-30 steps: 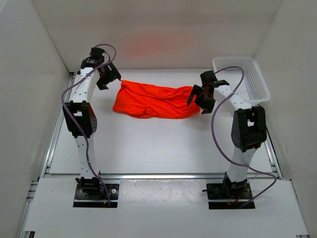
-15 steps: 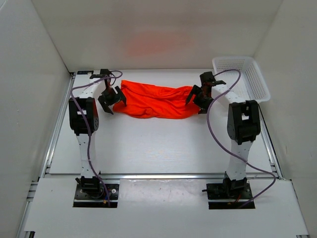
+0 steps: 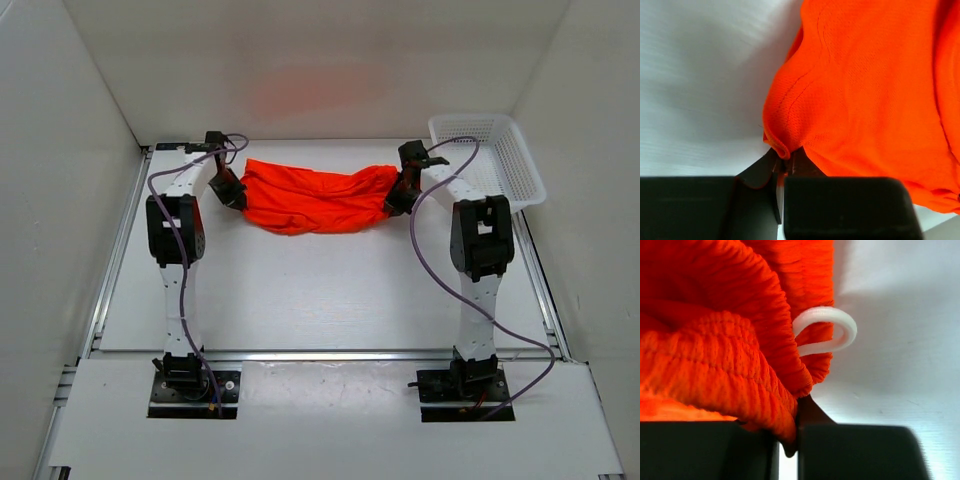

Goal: Fold and stack the shorts
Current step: Fold the shorts

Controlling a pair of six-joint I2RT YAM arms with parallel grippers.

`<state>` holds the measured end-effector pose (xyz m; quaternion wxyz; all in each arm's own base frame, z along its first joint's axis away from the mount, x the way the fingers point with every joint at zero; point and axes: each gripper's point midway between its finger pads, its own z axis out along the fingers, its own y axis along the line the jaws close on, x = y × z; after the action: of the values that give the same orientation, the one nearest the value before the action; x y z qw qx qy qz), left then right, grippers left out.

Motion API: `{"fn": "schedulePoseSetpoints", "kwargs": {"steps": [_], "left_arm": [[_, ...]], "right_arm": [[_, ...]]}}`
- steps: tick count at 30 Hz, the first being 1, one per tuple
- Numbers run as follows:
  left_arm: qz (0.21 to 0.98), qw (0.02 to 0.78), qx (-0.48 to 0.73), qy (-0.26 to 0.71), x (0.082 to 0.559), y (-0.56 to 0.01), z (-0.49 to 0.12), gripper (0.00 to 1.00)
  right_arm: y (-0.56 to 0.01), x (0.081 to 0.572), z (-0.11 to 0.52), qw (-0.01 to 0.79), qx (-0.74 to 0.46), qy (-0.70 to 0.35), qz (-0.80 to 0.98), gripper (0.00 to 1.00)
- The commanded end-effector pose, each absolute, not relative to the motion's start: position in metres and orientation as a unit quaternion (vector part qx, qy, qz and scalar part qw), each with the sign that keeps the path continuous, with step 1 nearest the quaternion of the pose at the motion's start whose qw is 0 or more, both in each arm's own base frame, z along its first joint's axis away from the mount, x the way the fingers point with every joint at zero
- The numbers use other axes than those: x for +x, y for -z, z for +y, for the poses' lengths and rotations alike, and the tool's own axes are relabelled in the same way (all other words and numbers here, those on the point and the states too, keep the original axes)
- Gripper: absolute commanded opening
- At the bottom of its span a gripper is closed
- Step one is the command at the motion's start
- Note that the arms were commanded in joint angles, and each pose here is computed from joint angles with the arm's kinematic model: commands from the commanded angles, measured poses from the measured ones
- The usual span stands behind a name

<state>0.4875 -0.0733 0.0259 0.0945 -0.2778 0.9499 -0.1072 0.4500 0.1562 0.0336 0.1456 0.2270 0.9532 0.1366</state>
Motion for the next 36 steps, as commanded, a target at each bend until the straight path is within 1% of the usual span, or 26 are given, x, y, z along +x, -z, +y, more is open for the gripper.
{"fn": "schedulePoseSetpoints", "kwargs": {"steps": [1, 4, 7, 8, 10, 11, 12, 13, 14, 15, 16, 17, 18, 19, 20, 22, 23, 24, 27, 28, 29, 30, 31, 32, 34, 36], "left_arm": [[0.937, 0.165, -0.293, 0.096, 0.511, -0.081, -0.05, 0.1], [0.924, 0.218, -0.3, 0.097, 0.515, -0.128, -0.03, 0.1], [0.921, 0.223, -0.306, 0.096, 0.497, -0.148, -0.024, 0.1], [0.927, 0.204, -0.303, 0.089, 0.483, -0.137, -0.024, 0.1], [0.926, 0.21, -0.304, 0.085, 0.466, -0.145, -0.022, 0.1], [0.933, 0.174, -0.308, 0.068, 0.441, -0.121, -0.02, 0.1], [0.931, 0.184, -0.307, 0.071, 0.431, -0.128, -0.021, 0.1], [0.934, 0.173, -0.304, 0.069, 0.417, -0.122, -0.025, 0.1], [0.941, 0.131, -0.306, 0.056, 0.385, -0.095, -0.025, 0.1], [0.941, 0.119, -0.311, 0.053, 0.37, -0.088, -0.025, 0.1], [0.938, 0.128, -0.317, 0.052, 0.358, -0.093, -0.024, 0.1], [0.944, 0.094, -0.313, 0.041, 0.329, -0.074, -0.029, 0.1], [0.944, 0.092, -0.314, 0.037, 0.32, -0.071, -0.03, 0.12], [0.944, 0.09, -0.313, 0.041, 0.31, -0.072, -0.032, 0.19], [0.946, 0.074, -0.313, 0.042, 0.297, -0.065, -0.034, 0.4], [0.946, 0.085, -0.309, 0.045, 0.298, -0.071, -0.034, 0.81], [0.946, 0.088, -0.309, 0.038, 0.298, -0.071, -0.031, 0.93], [0.945, 0.109, -0.305, 0.037, 0.308, -0.084, -0.028, 1.0], [0.949, 0.135, -0.284, 0.026, 0.324, -0.106, -0.027, 0.97], [0.947, 0.159, -0.277, 0.017, 0.337, -0.122, -0.024, 0.91], [0.949, 0.158, -0.274, 0.01, 0.342, -0.122, -0.025, 0.74], [0.949, 0.162, -0.269, 0.011, 0.348, -0.124, -0.025, 0.66], [0.952, 0.17, -0.255, 0.019, 0.357, -0.13, -0.031, 0.62], [0.956, 0.153, -0.25, 0.019, 0.357, -0.122, -0.037, 0.6], [0.96, 0.149, -0.237, 0.027, 0.358, -0.121, -0.048, 0.72], [0.963, 0.131, -0.233, 0.021, 0.355, -0.106, -0.051, 0.86]], "right_arm": [[-0.069, 0.479, 0.165, 0.19, 0.212, -0.157, 0.946, 0.0], [-0.099, 0.49, 0.17, 0.213, 0.195, -0.175, 0.941, 0.0], [-0.116, 0.479, 0.173, 0.217, 0.176, -0.18, 0.943, 0.0], [-0.126, 0.473, 0.172, 0.223, 0.175, -0.183, 0.941, 0.0], [-0.108, 0.446, 0.17, 0.195, 0.169, -0.17, 0.951, 0.0], [-0.116, 0.435, 0.172, 0.203, 0.158, -0.169, 0.952, 0.0], [-0.111, 0.423, 0.172, 0.199, 0.154, -0.162, 0.954, 0.0], [-0.084, 0.392, 0.165, 0.162, 0.151, -0.139, 0.965, 0.0], [-0.089, 0.377, 0.164, 0.165, 0.146, -0.142, 0.965, 0.0], [-0.082, 0.363, 0.16, 0.161, 0.144, -0.132, 0.967, 0.0], [-0.055, 0.327, 0.152, 0.125, 0.141, -0.11, 0.976, 0.0], [-0.06, 0.316, 0.147, 0.137, 0.147, -0.112, 0.973, 0.0], [-0.054, 0.301, 0.142, 0.126, 0.148, -0.106, 0.975, 0.08], [-0.039, 0.277, 0.134, 0.102, 0.15, -0.094, 0.979, 0.51], [-0.046, 0.272, 0.128, 0.117, 0.15, -0.091, 0.977, 0.71], [-0.057, 0.262, 0.12, 0.134, 0.152, -0.084, 0.976, 0.91], [-0.062, 0.261, 0.118, 0.141, 0.153, -0.082, 0.975, 0.93], [-0.069, 0.26, 0.115, 0.145, 0.154, -0.076, 0.974, 0.93], [-0.099, 0.271, 0.109, 0.18, 0.13, -0.06, 0.973, 0.93], [-0.106, 0.276, 0.108, 0.19, 0.124, -0.057, 0.972, 0.87], [-0.121, 0.286, 0.109, 0.209, 0.115, -0.059, 0.969, 0.84], [-0.124, 0.291, 0.109, 0.215, 0.116, -0.057, 0.968, 0.8], [-0.125, 0.293, 0.108, 0.215, 0.112, -0.049, 0.969, 0.75], [-0.131, 0.3, 0.11, 0.223, 0.112, -0.053, 0.967, 0.69], [-0.131, 0.307, 0.112, 0.222, 0.112, -0.052, 0.967, 0.63], [-0.138, 0.316, 0.119, 0.226, 0.106, -0.065, 0.966, 0.63]]}}
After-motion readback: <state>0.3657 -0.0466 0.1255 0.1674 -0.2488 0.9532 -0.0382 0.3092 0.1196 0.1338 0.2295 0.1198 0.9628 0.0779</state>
